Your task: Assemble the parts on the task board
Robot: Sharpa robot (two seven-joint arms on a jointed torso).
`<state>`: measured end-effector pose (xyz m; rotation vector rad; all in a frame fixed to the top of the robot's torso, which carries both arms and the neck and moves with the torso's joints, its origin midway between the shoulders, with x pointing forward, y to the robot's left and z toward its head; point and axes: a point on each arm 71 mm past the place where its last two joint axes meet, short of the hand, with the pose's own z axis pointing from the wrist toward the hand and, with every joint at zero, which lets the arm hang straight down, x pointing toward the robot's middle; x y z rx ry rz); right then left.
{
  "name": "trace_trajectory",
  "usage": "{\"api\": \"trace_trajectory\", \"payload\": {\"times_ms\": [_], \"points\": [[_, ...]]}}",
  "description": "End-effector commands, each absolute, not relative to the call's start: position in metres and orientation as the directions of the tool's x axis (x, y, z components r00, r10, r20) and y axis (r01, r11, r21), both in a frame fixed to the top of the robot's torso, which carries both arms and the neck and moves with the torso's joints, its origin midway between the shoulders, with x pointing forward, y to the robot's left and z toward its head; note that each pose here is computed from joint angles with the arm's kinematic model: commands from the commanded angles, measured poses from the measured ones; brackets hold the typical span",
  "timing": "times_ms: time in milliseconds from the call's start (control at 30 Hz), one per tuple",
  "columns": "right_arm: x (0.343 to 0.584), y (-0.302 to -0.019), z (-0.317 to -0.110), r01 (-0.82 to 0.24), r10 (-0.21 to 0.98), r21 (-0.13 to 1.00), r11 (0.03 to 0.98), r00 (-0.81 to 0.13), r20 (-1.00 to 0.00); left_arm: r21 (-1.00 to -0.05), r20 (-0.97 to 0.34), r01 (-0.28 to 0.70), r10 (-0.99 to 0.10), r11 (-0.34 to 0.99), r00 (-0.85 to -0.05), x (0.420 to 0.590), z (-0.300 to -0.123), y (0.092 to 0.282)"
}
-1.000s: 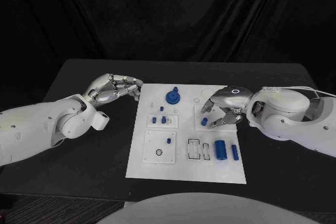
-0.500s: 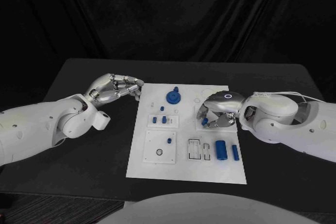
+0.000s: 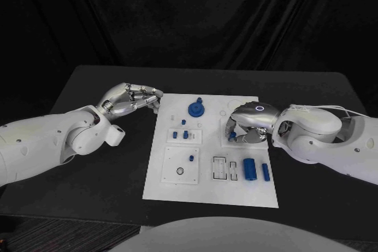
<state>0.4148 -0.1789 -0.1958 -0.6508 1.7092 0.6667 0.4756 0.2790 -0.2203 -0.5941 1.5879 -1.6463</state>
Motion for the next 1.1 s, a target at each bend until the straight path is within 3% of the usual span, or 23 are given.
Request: {"api": "trace_trajectory", "payload": {"times_ms": [33,267,533,767,1100], "points": [[0.412,-0.178,-0.183,-0.727,-0.057,0.093,0.681,-0.178,-0.982,-0.981,-0.154,0.190,-0.773,0.044,-0.615,0.475,-0.221,0.278],[0.410,-0.174,-0.152,-0.726,-0.031,0.101,0.680,-0.167,-0.985,-0.982,-0.151,0.182,-0.769,0.046,-0.621,0.475,-0.222,0.276],[0.403,-0.152,-0.140,-0.758,-0.016,0.145,0.637,-0.200,-0.980,-0.983,-0.148,0.176,-0.766,0.047,-0.626,0.476,-0.222,0.274],[0.397,-0.112,-0.147,-0.815,-0.067,0.160,0.556,-0.236,-0.969,-0.984,-0.147,0.172,-0.763,0.047,-0.629,0.477,-0.223,0.273],[0.381,-0.055,-0.180,-0.900,-0.112,0.143,0.411,-0.206,-0.972,-0.984,-0.144,0.171,-0.759,0.043,-0.635,0.478,-0.224,0.270]]}}
